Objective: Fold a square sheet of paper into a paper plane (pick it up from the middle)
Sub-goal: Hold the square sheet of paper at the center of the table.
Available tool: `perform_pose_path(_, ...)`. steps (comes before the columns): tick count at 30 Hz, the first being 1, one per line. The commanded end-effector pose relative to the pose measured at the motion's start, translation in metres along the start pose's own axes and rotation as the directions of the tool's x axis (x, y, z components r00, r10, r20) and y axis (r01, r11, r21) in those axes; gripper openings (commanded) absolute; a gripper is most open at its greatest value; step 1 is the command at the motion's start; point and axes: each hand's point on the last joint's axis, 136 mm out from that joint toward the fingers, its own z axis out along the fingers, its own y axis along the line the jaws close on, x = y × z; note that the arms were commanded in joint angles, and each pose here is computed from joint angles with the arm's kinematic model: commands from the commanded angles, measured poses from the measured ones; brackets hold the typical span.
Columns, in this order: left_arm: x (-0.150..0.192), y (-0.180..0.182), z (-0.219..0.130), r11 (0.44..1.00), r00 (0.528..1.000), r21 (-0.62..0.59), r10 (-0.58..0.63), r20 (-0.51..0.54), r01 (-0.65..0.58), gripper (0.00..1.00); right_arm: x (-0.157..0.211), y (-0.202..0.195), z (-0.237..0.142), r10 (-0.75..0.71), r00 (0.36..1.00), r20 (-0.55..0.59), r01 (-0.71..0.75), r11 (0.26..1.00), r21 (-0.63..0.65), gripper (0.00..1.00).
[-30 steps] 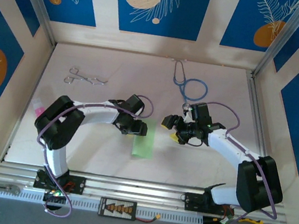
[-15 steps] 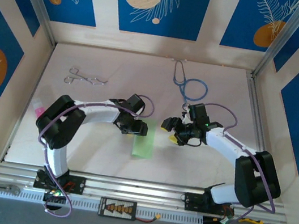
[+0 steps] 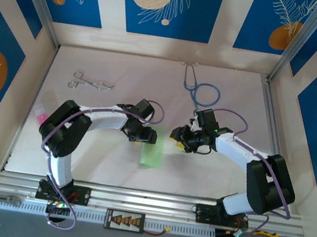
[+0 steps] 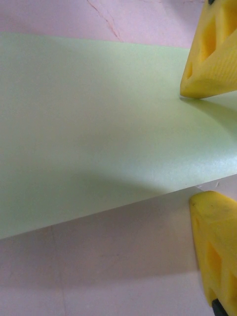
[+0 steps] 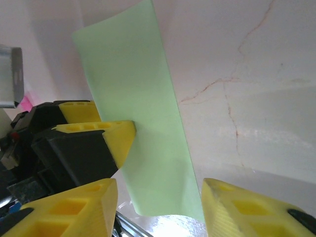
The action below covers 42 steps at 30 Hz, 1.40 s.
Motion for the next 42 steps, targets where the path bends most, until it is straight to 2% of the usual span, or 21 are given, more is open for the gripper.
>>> perform_pose_path(1, 0.028, 0.043, 0.041, 0.992, 0.996, -0.122, -0.031, -0.088, 0.020, 0.61, 0.001, 0.012, 0.002, -0.030, 0.999, -0.019, 0.029, 0.999, -0.021, 0.44)
perform_pose_path(8, 0.029, 0.044, 0.040, 0.992, 0.996, -0.126, -0.033, -0.088, 0.021, 0.61, 0.005, 0.016, 0.016, -0.056, 0.997, -0.059, 0.054, 0.998, -0.022, 0.13)
perform_pose_path(12, 0.028, 0.043, 0.041, 0.992, 0.996, -0.121, -0.032, -0.089, 0.021, 0.61, 0.008, 0.016, 0.028, -0.059, 0.995, -0.075, 0.058, 0.998, -0.007, 0.00)
perform_pose_path(23, 0.030, 0.043, 0.042, 0.993, 0.995, -0.118, -0.034, -0.092, 0.023, 0.61, 0.016, 0.013, 0.058, -0.062, 0.992, -0.113, 0.064, 0.998, 0.019, 0.00)
perform_pose_path(36, 0.030, 0.042, 0.042, 0.993, 0.995, -0.115, -0.034, -0.093, 0.023, 0.62, 0.020, 0.015, 0.075, -0.080, 0.988, -0.131, 0.082, 0.997, 0.009, 0.00)
perform_pose_path(42, 0.030, 0.042, 0.043, 0.994, 0.995, -0.109, -0.038, -0.093, 0.028, 0.62, 0.024, 0.000, 0.082, -0.081, 0.987, -0.141, 0.091, 0.994, 0.066, 0.00)
